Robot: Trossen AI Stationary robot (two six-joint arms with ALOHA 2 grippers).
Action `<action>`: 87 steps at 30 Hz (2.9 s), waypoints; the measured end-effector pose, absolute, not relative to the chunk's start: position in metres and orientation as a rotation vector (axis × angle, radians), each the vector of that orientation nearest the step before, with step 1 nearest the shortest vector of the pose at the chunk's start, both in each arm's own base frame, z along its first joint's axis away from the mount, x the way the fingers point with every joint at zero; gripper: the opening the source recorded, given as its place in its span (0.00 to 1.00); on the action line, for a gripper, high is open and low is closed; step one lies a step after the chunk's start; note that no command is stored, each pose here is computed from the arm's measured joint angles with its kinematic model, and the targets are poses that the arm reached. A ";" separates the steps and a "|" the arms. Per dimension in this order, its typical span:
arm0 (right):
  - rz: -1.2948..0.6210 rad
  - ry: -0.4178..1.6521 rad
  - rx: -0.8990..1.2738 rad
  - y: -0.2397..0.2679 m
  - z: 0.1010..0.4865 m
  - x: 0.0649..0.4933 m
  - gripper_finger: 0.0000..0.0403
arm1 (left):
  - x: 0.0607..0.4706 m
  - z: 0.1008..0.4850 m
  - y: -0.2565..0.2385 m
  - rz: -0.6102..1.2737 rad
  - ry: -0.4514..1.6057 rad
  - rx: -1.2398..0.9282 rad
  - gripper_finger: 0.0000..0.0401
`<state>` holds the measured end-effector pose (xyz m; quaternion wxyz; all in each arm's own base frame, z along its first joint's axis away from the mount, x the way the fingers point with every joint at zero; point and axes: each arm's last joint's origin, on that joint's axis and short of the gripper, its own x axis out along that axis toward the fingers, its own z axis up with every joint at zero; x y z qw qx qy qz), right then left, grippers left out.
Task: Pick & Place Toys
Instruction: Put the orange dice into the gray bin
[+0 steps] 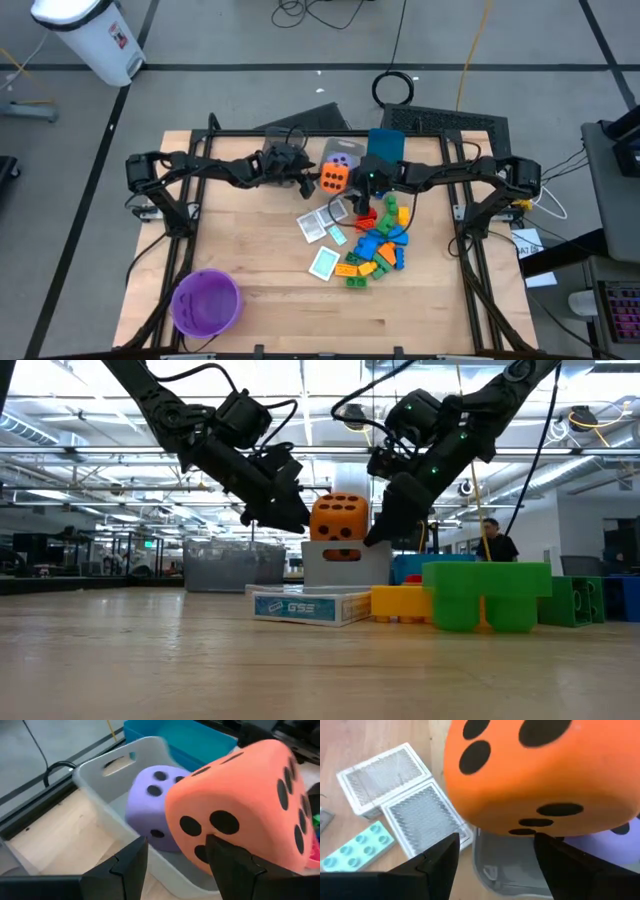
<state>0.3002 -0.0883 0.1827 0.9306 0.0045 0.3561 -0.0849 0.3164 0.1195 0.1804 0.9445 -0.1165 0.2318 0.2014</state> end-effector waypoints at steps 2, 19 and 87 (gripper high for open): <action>-0.176 0.729 0.006 -0.088 0.183 0.300 0.57 | 0.316 0.180 0.119 0.410 0.473 -0.238 0.52; -0.186 0.554 -0.020 -0.082 0.232 0.286 0.25 | 0.316 0.180 0.119 0.413 0.475 -0.238 0.52; -0.586 0.691 -0.196 -0.135 0.173 0.303 0.01 | 0.315 0.177 0.119 0.437 0.511 -0.240 0.52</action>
